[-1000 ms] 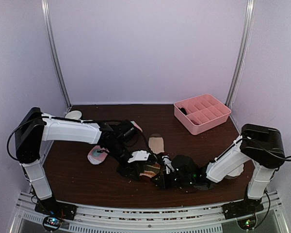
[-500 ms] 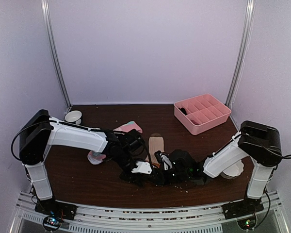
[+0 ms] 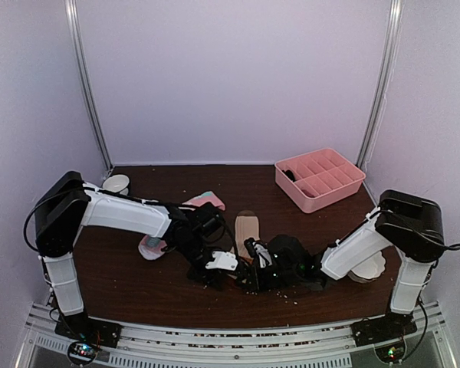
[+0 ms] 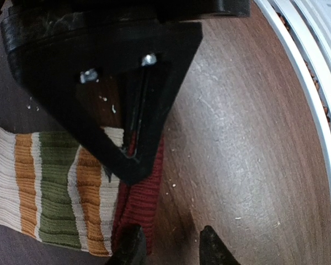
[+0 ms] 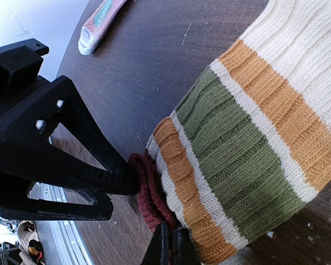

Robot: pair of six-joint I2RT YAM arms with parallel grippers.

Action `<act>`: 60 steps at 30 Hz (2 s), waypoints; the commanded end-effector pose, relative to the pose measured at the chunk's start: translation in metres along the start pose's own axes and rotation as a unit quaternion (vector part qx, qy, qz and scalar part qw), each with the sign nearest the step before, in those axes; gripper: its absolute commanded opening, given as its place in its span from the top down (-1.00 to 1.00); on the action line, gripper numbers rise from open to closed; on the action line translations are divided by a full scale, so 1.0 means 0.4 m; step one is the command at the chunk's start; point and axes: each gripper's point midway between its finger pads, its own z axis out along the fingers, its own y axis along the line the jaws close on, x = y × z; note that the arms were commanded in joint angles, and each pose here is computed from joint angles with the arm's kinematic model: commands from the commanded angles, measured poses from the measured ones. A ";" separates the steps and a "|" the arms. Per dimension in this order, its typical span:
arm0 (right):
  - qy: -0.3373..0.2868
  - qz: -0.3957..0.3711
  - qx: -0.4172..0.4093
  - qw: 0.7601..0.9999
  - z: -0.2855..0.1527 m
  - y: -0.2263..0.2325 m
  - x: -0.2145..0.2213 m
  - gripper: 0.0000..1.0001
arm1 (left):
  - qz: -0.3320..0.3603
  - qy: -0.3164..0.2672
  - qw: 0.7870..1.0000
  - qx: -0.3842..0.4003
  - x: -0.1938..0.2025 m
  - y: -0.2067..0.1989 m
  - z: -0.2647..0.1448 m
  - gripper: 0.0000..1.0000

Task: Roll the socks
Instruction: Roll the sock at the center of the board.

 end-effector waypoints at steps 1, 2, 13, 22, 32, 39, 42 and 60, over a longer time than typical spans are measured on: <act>0.084 0.037 0.091 0.992 -0.002 -0.140 0.127 1.00 | 0.003 -0.015 1.000 -0.008 -0.024 0.023 -0.006 0.29; 0.085 0.038 0.091 0.992 -0.002 -0.139 0.127 1.00 | 0.002 -0.020 1.000 -0.004 -0.032 0.020 -0.010 0.29; 0.083 0.044 0.087 0.992 -0.004 -0.136 0.124 1.00 | -0.009 0.012 1.000 0.014 0.007 0.012 0.022 0.33; 0.086 0.047 0.084 0.992 -0.004 -0.136 0.126 1.00 | -0.010 0.033 0.999 0.012 0.047 -0.002 0.037 0.36; 0.088 0.051 0.054 0.993 -0.012 -0.106 0.124 1.00 | -0.013 0.052 0.999 -0.007 0.073 0.021 0.063 0.87; 0.071 0.037 0.031 0.996 -0.021 -0.083 0.107 0.81 | -0.038 0.062 0.997 0.032 0.082 -0.002 0.074 1.00; 0.035 -0.007 0.051 0.998 -0.049 -0.088 0.078 0.48 | -0.068 0.060 0.992 0.082 0.082 -0.031 0.075 1.00; -0.101 -0.473 0.160 0.860 -0.210 0.028 0.120 0.26 | -0.192 0.012 0.949 0.249 0.007 -0.081 0.039 1.00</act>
